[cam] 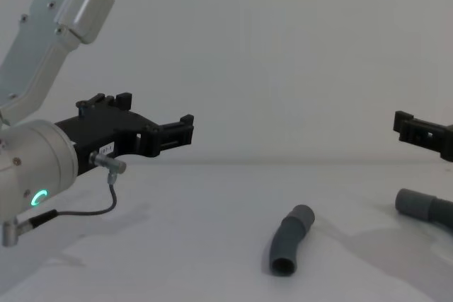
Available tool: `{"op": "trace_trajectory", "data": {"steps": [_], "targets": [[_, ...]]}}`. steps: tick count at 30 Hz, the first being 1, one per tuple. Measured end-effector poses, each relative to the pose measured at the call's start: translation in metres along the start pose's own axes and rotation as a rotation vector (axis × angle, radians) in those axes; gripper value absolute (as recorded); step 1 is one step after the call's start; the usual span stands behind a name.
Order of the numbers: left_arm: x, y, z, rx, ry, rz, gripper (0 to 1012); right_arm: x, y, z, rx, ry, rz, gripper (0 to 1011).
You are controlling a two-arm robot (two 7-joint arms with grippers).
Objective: Use both hands to pick up one end of the pipe from the table, align the ends, and insert them.
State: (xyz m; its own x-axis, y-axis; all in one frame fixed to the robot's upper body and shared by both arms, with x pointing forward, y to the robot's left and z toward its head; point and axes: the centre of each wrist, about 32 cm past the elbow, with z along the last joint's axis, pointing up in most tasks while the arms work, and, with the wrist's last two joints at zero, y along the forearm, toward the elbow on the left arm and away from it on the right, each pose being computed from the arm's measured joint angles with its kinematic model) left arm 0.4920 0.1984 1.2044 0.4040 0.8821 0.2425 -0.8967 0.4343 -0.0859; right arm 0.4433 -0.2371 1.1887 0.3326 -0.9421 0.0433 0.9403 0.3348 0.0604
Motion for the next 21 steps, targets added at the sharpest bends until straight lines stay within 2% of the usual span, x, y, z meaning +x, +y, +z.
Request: {"op": "trace_trajectory", "data": {"steps": [21], "targets": [[0.0000,0.0000,0.0000,0.000,0.000,0.000,1001,0.0000,0.0000,0.0000,0.000,0.000,0.000,1004]]}}
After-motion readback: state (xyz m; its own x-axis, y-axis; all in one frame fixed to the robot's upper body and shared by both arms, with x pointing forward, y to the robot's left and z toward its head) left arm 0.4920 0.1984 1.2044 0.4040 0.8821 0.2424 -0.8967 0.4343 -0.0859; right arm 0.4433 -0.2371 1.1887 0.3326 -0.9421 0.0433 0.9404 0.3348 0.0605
